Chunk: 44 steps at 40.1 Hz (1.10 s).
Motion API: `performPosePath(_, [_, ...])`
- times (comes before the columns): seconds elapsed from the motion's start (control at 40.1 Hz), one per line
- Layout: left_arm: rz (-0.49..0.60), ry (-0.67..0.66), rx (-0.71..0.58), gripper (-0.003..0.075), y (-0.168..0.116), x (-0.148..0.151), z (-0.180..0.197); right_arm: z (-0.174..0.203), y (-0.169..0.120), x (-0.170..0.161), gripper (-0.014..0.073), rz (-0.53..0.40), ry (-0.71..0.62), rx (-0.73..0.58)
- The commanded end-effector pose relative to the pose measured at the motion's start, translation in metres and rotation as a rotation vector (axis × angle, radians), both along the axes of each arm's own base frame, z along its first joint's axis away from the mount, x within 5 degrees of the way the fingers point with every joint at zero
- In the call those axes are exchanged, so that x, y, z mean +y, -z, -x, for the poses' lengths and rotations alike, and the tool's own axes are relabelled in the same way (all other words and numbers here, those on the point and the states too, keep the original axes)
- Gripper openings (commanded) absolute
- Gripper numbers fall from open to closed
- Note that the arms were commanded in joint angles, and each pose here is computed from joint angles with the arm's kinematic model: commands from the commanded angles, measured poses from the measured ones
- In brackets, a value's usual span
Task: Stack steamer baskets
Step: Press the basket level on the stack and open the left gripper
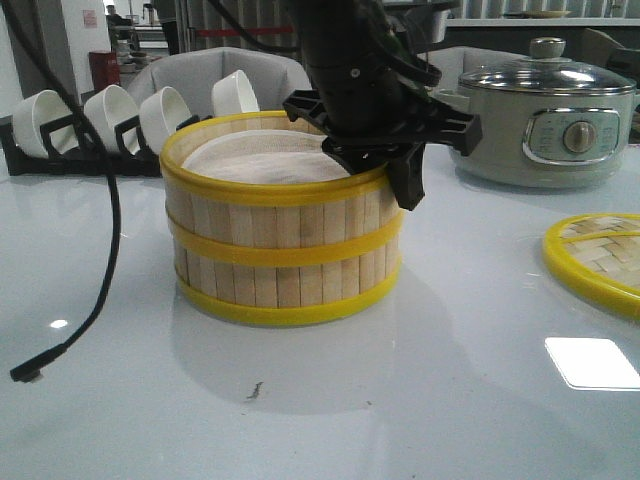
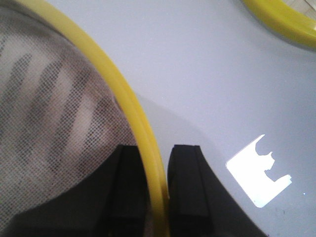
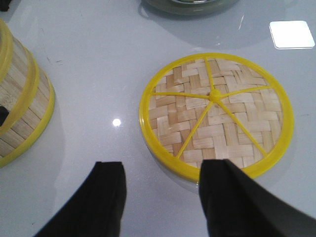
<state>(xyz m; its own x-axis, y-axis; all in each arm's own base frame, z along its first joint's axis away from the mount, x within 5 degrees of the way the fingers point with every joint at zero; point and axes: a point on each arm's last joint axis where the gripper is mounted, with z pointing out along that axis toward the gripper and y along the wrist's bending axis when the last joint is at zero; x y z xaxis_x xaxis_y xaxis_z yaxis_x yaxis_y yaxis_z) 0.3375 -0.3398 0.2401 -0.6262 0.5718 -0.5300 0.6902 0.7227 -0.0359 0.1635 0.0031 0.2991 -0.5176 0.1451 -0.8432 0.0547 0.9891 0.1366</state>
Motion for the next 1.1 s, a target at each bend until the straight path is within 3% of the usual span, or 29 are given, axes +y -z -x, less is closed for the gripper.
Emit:
performPosePath(0.0, [0.085, 0.015, -0.124, 0.0195, -0.038, -0.002, 0.001, -0.005, -0.018, 0.0, 0.0455, 0.012, 0.0, -0.112])
performPosePath(1.072, [0.045, -0.021, -0.12, 0.0193, -0.036, 0.014, -0.011, -0.004, -0.016, 0.0, 0.0455, 0.011, -0.001, -0.09])
